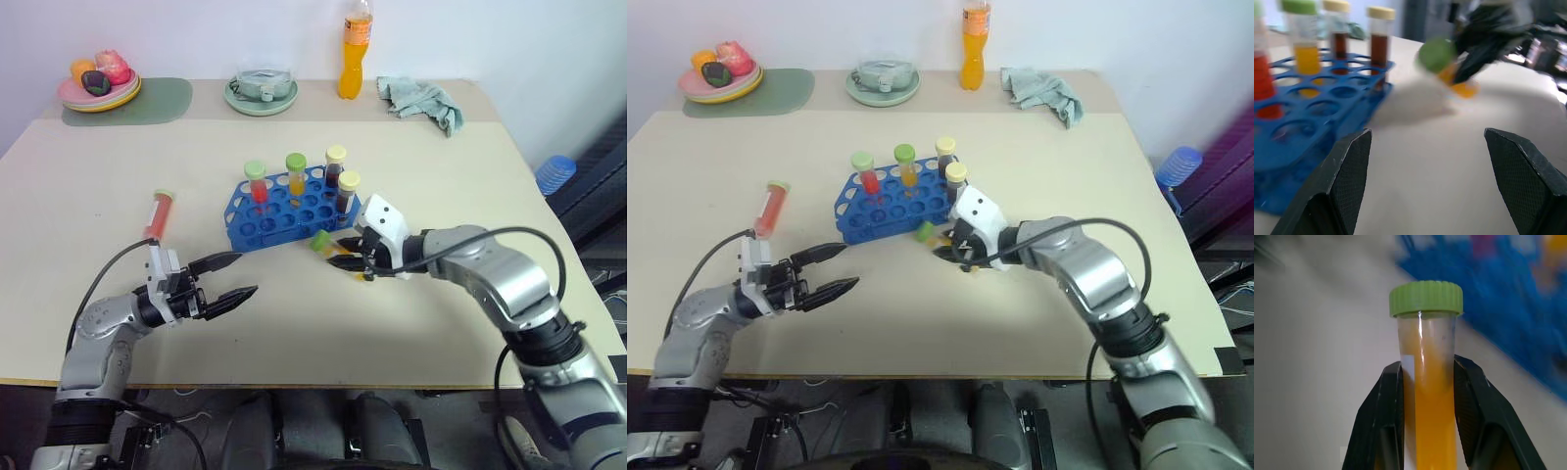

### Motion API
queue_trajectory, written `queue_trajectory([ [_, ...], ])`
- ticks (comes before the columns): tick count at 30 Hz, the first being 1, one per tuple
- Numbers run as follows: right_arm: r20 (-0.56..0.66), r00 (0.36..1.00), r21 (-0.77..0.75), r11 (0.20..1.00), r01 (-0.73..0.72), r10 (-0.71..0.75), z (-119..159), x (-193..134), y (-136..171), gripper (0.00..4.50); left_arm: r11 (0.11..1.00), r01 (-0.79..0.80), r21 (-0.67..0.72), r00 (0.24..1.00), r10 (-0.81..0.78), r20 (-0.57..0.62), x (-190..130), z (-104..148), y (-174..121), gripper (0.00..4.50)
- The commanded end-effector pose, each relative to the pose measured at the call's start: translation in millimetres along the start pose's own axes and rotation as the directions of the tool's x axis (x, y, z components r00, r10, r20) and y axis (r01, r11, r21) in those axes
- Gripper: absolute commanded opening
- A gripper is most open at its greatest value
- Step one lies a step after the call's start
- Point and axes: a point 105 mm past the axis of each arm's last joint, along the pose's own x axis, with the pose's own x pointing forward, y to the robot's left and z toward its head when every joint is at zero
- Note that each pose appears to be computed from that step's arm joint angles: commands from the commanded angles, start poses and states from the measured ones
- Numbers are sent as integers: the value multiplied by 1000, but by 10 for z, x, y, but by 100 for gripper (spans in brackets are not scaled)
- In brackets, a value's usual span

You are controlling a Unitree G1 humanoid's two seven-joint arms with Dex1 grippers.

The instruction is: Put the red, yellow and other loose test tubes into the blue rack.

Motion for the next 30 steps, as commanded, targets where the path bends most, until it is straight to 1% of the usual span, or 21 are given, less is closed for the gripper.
queue_trajectory([
  [1,309,949,-39,998,-54,63,460,-17,109,80,995,-89,53,995,86,53,-47,136,113,376],
  [2,363,929,-43,997,-61,72,523,5,127,80,993,-107,57,993,104,58,-59,142,143,376],
  [4,458,888,-36,999,-7,22,649,78,59,80,988,-145,57,987,141,76,-71,159,208,376],
  [5,516,857,-38,999,29,-6,723,98,11,80,985,-160,58,984,155,86,-67,174,236,376],
  [8,627,775,-13,994,110,-78,843,183,-124,80,982,-176,63,980,169,101,-57,213,285,376],
  [10,675,725,13,985,174,-137,863,263,-241,80,981,-182,65,978,174,112,-40,262,303,376],
  [12,705,689,8,973,230,-169,839,333,-312,80,979,-192,66,976,183,121,-39,304,324,376],
  [14,728,654,23,961,275,-205,757,405,-409,80,976,-208,61,972,199,127,-40,336,336,376],
  [21,744,616,45,938,343,-261,558,579,-592,80,968,-242,69,962,230,146,-42,458,296,376],
  [26,734,616,61,932,356,-284,461,663,-617,80,962,-263,78,957,249,152,-50,553,263,376],
  [30,730,625,70,940,335,-277,386,717,-575,80,957,-277,86,953,262,153,-57,629,247,376],
])
